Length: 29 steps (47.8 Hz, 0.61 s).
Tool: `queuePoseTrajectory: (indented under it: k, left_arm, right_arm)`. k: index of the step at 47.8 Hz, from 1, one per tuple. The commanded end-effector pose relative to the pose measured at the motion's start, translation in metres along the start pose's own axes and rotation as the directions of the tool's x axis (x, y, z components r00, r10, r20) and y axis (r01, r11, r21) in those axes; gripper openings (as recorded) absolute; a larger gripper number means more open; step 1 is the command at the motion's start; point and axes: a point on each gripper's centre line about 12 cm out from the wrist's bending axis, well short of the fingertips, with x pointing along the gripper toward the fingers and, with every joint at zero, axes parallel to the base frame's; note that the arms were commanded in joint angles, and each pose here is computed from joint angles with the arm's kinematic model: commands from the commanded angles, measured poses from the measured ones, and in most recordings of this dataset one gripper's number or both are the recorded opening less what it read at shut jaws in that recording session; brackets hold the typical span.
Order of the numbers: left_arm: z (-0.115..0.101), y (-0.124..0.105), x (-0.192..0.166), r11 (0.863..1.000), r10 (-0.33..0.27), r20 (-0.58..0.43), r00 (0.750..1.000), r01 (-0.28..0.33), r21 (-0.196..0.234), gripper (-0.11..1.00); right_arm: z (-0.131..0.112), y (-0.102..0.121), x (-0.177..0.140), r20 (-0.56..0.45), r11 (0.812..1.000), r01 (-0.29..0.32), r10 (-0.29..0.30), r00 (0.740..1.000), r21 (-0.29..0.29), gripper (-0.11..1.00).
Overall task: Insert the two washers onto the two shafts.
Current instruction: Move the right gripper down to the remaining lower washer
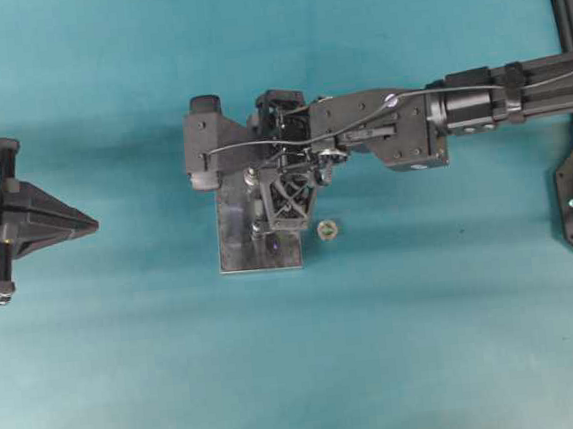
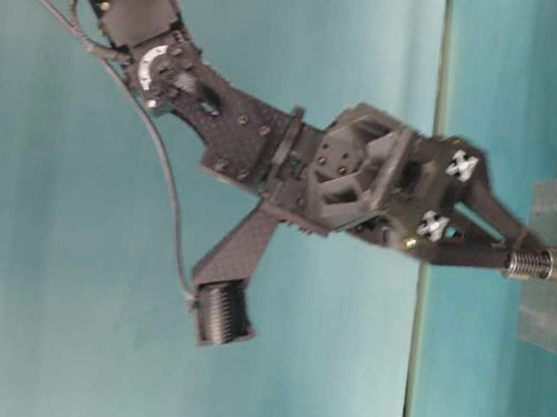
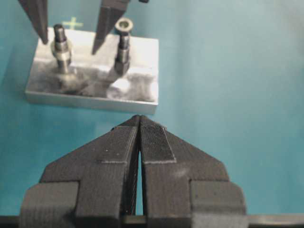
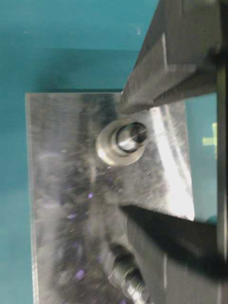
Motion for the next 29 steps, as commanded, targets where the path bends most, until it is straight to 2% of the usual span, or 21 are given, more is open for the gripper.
queuePoseTrajectory:
  k: [1, 8, 23, 29]
  left_arm:
    - [0.005, -0.001, 0.000, 1.000, -0.004, 0.017, 1.000, 0.004, 0.001, 0.00]
    - [0.005, -0.001, 0.000, 1.000, -0.003, 0.015, 1.000, 0.003, 0.001, 0.00]
    - [0.006, -0.001, 0.000, 1.000, -0.004, 0.018, 1.000, 0.004, -0.001, 0.00]
    - [0.006, -0.001, 0.000, 1.000, -0.004, 0.020, 1.000, 0.004, -0.001, 0.00]
  right_arm:
    - [0.016, 0.010, -0.025, 0.073, 1.000, -0.020, 0.020, 0.997, -0.008, 0.64]
    - [0.014, 0.016, -0.020, 0.063, 0.999, -0.033, 0.034, 0.997, -0.011, 0.52]
    - [0.016, -0.031, -0.019, 0.081, 0.997, 0.017, -0.023, 0.996, 0.074, 0.46]
    - [0.017, -0.035, -0.021, 0.082, 0.997, 0.024, -0.029, 0.996, 0.069, 0.45]
